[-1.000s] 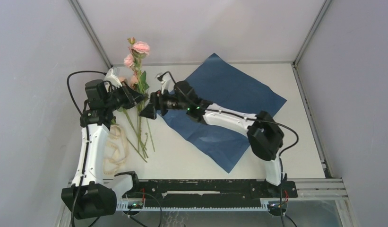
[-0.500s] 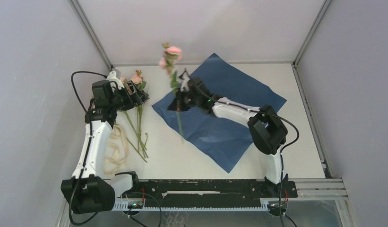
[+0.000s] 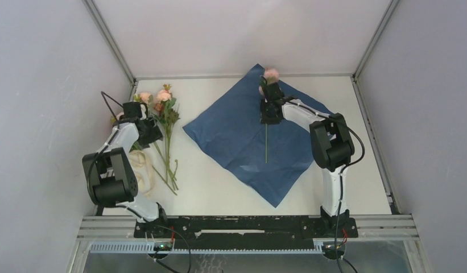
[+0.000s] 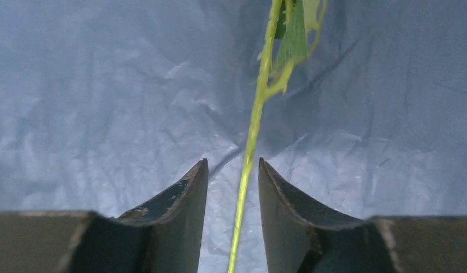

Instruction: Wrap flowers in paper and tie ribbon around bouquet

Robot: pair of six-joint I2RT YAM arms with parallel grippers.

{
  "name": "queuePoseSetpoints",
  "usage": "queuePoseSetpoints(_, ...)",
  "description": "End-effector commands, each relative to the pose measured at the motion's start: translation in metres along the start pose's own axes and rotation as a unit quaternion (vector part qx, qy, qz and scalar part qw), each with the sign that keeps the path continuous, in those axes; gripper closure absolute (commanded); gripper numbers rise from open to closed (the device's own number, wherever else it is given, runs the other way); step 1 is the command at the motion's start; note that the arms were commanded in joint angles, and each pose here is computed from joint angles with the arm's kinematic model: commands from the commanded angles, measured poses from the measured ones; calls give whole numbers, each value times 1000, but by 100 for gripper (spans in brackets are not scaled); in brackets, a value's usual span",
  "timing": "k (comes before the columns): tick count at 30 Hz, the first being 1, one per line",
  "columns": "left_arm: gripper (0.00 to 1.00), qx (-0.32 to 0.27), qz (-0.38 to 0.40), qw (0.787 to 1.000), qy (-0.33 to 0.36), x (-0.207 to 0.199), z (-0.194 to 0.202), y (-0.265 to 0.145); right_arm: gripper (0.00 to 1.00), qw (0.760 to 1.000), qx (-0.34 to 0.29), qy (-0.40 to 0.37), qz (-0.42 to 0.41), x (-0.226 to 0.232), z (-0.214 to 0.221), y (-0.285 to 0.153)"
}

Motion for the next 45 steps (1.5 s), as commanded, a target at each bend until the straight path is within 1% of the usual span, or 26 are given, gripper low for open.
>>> queuePoseSetpoints(1, 38, 16, 23, 999, -23, -14, -11, 10, 50, 999, -2, -24, 42, -7, -5, 0)
queuePoseSetpoints(3, 47, 20, 30, 999, -32, -17, -11, 13, 50, 999, -22, -23, 42, -6, -9, -6)
queuePoseSetpoints(6, 63, 15, 15, 999, -44, -14, -12, 18, 50, 997, -61, -31, 34, 0, -11, -22)
queuePoseSetpoints(7, 65, 13, 8, 999, -47, -13, -13, 21, 50, 996, -70, -35, 32, 2, -13, -27)
queuePoseSetpoints(11, 71, 17, -16, 998, -50, -9, -16, 33, 50, 995, -85, -47, 18, 7, -14, -43)
queuePoseSetpoints(13, 71, 23, -20, 998, -51, -8, -15, 38, 50, 995, -87, -50, 10, 8, -12, -48)
queuePoseSetpoints(17, 67, 34, -27, 998, -45, -6, -12, 46, 50, 994, -92, -60, 0, 9, -10, -61)
queuePoseSetpoints(19, 68, 35, -29, 998, -42, -6, -12, 48, 49, 993, -96, -68, -4, 11, -9, -68)
queuePoseSetpoints(20, 72, 34, -29, 998, -41, -6, -13, 48, 50, 993, -98, -70, -6, 12, -9, -71)
queuePoseSetpoints(22, 88, 32, -24, 998, -39, -7, -15, 46, 50, 992, -103, -76, -13, 16, -9, -80)
queuePoseSetpoints(23, 91, 30, -18, 999, -39, -8, -16, 42, 50, 991, -104, -80, -20, 19, -8, -84)
queuePoseSetpoints(25, 94, 9, 5, 999, -42, -13, -25, 22, 50, 988, -108, -97, -42, 28, -6, -94)
queuePoseSetpoints(27, 95, -29, 34, 998, -44, -17, -38, -9, 49, 982, -119, -126, -76, 42, -2, -108)
queuePoseSetpoints(29, 95, -88, 54, 994, -37, -19, -55, -46, 48, 969, -130, -161, -138, 67, 4, -125)
queuePoseSetpoints(31, 96, -150, 75, 985, -26, -22, -68, -86, 46, 947, -153, -194, -203, 96, 8, -147)
queuePoseSetpoints(32, 96, -174, 91, 980, -21, -25, -71, -104, 43, 934, -160, -213, -237, 113, 13, -156)
queuePoseSetpoints(34, 96, -208, 138, 968, -16, -34, -70, -138, 35, 904, -179, -238, -306, 147, 22, -178)
queuePoseSetpoints(35, 96, -211, 165, 963, -17, -39, -66, -153, 30, 888, -188, -245, -341, 164, 27, -189)
queuePoseSetpoints(37, 96, -189, 222, 956, -21, -53, -56, -176, 15, 853, -201, -248, -413, 199, 36, -209)
queuePoseSetpoints(39, 96, -164, 277, 946, -26, -68, -42, -192, 2, 820, -209, -228, -482, 230, 42, -225)
queuePoseSetpoints(41, 96, -147, 321, 935, -21, -82, -28, -205, 0, 797, -198, -192, -538, 258, 46, -236)
queuePoseSetpoints(42, 96, -142, 335, 931, -15, -87, -23, -210, 0, 793, -187, -169, -555, 270, 45, -237)
queuePoseSetpoints(44, 96, -133, 362, 923, -4, -97, -16, -220, 0, 799, -152, -126, -568, 292, 42, -229)
queuePoseSetpoints(45, 97, -132, 371, 919, 3, -101, -13, -224, 0, 795, -137, -119, -579, 303, 43, -226)
Point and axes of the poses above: each gripper's point midway between its finger pads, its own y axis out along the fingers, its own x axis along the line the jaws close on, z = x × y, the point moved 5 cm from there along -y, back along the fingers
